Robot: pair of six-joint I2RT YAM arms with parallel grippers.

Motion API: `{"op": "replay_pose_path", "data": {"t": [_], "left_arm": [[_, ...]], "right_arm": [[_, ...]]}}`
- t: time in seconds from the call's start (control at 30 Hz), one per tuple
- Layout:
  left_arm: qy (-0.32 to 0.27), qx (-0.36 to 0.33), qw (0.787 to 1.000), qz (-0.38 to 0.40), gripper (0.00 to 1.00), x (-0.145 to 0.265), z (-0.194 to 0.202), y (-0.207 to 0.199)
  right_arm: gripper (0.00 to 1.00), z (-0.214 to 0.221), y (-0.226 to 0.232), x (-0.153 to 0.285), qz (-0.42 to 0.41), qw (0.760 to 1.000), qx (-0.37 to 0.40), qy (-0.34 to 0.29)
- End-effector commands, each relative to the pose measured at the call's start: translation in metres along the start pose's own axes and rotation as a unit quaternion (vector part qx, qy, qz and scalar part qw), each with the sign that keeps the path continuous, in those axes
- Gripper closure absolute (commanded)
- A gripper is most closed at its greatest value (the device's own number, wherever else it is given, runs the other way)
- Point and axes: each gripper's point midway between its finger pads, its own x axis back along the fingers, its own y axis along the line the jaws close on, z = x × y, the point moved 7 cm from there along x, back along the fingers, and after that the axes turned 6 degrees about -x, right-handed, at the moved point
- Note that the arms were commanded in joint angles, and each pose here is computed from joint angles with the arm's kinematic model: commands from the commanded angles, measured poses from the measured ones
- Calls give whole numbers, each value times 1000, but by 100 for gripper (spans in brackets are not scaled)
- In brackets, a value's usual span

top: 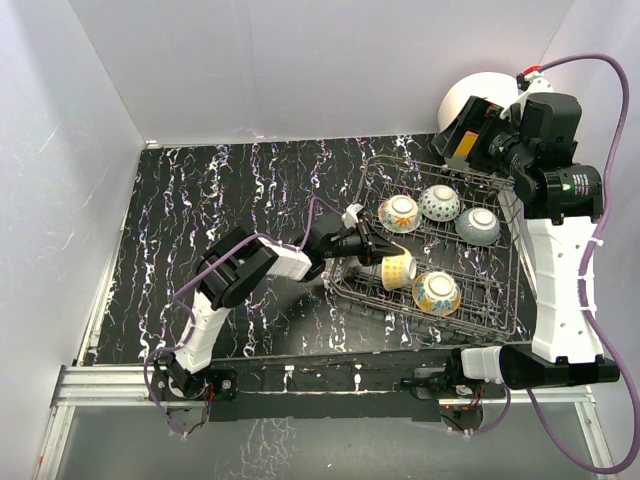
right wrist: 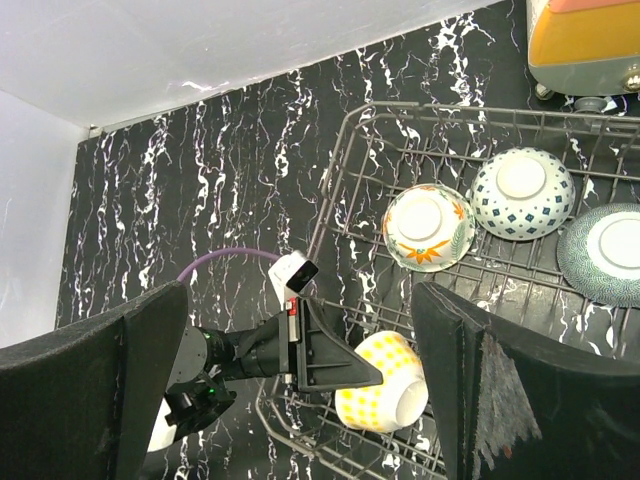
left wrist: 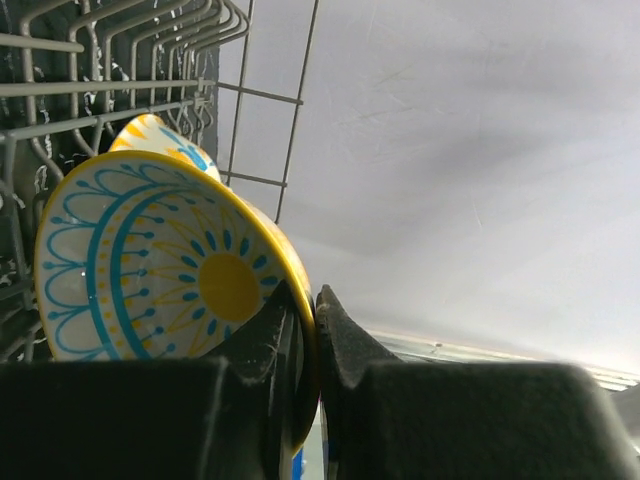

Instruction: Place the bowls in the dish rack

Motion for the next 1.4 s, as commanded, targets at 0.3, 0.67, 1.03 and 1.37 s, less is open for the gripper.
{"op": "replay_pose_path", "data": {"t": [0.3,0.67,1.03,1.37], "left_arm": [[-18,37,993,-114,87,53,-16,44],[-22,6,988,-151,62,69,-27,55],[-31,-50,976,-211,54,86,-46,50],[-30,-103,954,-282,52,93,-61,44]], "right_arm": [[1,-3,1,-3,-11,1000,5,-13],[1,-2,1,-5,-12,1000,4,-8],[1,1,0,-9,-15,1000,-1,2],[1,3,0,-10,-16,1000,-1,5]]}}
